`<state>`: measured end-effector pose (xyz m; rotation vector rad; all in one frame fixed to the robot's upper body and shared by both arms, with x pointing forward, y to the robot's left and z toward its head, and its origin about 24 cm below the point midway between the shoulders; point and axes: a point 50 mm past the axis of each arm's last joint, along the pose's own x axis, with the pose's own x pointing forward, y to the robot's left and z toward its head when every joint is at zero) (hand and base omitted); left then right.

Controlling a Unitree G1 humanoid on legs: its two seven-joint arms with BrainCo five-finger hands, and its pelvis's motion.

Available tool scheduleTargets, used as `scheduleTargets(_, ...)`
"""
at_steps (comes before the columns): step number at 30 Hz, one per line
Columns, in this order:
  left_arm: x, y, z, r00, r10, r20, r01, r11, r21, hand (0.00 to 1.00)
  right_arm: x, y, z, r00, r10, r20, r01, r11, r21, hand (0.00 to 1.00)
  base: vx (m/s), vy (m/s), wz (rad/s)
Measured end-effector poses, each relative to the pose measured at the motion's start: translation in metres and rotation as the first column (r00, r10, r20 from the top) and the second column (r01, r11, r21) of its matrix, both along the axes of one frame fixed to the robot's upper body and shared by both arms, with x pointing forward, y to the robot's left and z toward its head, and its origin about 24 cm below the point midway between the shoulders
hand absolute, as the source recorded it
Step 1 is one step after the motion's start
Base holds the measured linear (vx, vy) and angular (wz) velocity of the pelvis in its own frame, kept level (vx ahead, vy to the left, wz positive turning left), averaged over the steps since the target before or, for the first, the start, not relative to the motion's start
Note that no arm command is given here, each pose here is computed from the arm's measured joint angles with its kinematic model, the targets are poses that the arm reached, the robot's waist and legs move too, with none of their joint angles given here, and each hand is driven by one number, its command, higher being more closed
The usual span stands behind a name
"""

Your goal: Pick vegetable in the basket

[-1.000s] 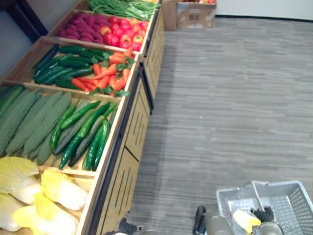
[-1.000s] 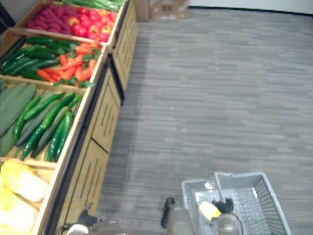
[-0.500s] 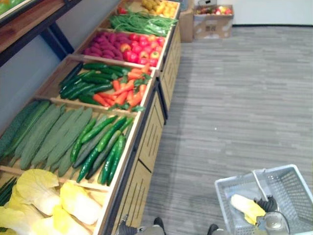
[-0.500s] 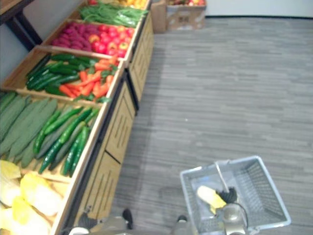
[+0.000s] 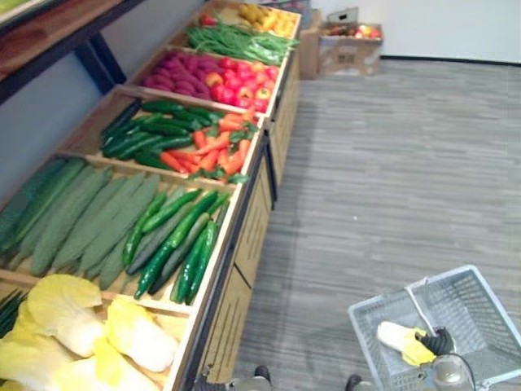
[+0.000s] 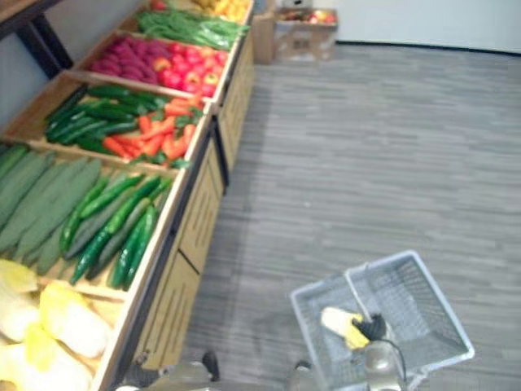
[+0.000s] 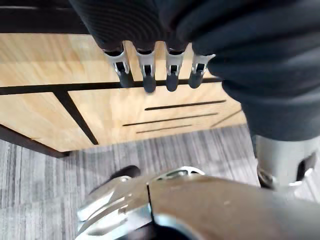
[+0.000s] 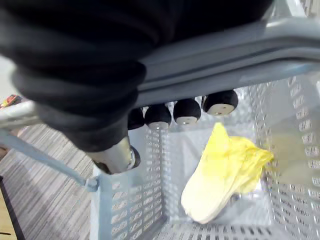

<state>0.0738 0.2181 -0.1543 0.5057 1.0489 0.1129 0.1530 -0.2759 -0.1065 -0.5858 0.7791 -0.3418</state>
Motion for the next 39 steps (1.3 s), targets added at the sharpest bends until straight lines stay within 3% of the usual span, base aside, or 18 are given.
scheduleTargets(8, 0.015, 0.031, 0.011, 0.999, 0.01, 0.045, -0.015, 0.992, 0.129, 0.0, 0.0, 0.005, -0.003, 1.0, 0.004, -0.016, -0.004, 1.0, 0.012, 1.0, 0.19, -0.183, 0.18)
scheduleTargets(14, 0.02, -0.005, 0.004, 0.996, 0.048, 0.076, -0.049, 0.999, 0.016, 0.0, 0.012, -0.016, 0.011, 1.0, -0.006, 0.003, 0.006, 0.999, -0.051, 1.0, 0.32, -0.381, 0.14)
scheduleTargets(21, 0.018, -0.008, 0.004, 0.996, 0.047, 0.073, -0.047, 0.999, 0.0, 0.0, -0.007, -0.021, 0.005, 0.999, 0.003, -0.045, -0.005, 0.998, -0.065, 1.0, 0.22, -0.255, 0.42)
scheduleTargets(31, 0.019, 0.003, 0.006, 0.995, 0.055, 0.084, -0.057, 0.998, 0.024, 0.0, -0.003, -0.015, 0.004, 0.999, -0.009, -0.04, 0.007, 0.999, -0.045, 1.0, 0.14, 0.093, 0.17)
scheduleTargets(35, -0.027, -0.005, -0.006, 0.995, 0.07, -0.066, -0.07, 0.998, 0.007, 0.0, 0.009, 0.001, 0.002, 0.997, 0.07, -0.033, -0.071, 0.997, -0.028, 1.0, 0.14, 0.188, -0.57)
scheduleTargets(39, -0.037, -0.004, -0.008, 0.992, 0.059, -0.108, -0.059, 0.998, 0.004, 0.0, 0.02, 0.017, 0.002, 0.995, 0.097, 0.009, -0.097, 0.995, 0.015, 1.0, 0.26, 0.205, -0.47)
